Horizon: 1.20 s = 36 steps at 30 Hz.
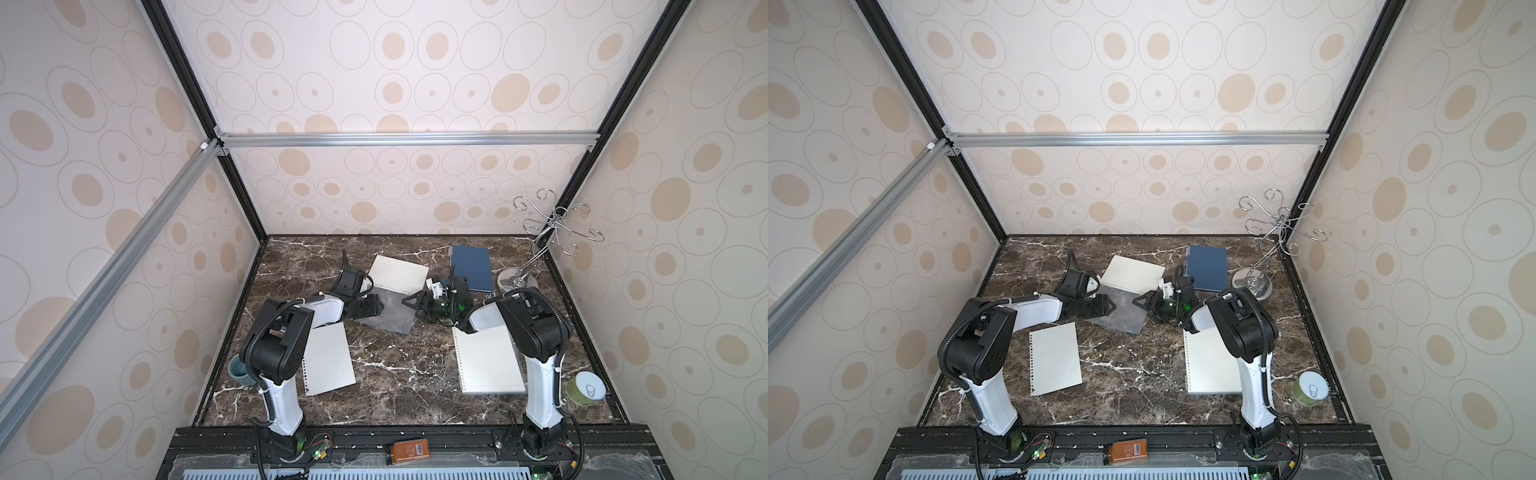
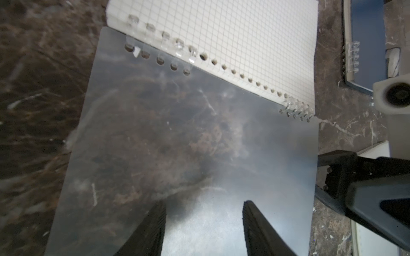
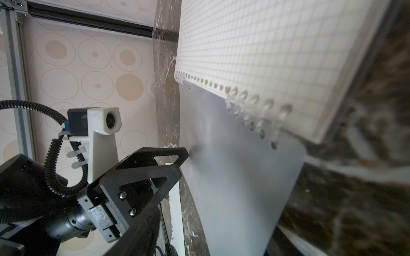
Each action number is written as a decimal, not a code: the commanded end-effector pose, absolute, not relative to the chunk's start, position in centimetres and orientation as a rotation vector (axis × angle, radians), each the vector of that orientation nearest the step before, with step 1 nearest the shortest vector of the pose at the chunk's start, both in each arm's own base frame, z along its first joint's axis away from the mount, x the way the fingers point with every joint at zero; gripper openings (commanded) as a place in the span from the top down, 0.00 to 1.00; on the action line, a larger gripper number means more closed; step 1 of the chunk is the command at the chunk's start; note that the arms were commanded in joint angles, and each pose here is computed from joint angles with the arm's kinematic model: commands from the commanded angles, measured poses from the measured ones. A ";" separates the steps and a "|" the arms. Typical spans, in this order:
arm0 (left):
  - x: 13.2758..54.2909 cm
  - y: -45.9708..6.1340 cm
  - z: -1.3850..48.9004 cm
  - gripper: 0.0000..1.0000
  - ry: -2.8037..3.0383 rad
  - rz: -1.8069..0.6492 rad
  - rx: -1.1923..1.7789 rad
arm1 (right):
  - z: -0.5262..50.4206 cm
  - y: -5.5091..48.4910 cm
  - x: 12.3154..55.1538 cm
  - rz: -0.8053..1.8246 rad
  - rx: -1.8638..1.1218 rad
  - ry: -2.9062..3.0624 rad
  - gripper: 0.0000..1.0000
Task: Tear off pages from different notebooks
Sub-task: Close the notebook at the center of the board.
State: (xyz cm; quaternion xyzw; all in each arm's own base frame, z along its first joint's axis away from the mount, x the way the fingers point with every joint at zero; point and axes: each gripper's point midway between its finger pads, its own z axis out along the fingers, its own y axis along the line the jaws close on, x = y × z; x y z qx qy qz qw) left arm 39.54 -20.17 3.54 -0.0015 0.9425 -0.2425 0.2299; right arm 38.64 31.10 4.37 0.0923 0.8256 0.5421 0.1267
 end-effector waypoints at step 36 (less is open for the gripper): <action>39.8 -18.0 20.3 0.38 2.217 -0.654 -0.018 | 12.5 31.8 46.2 1.669 0.355 2.236 0.34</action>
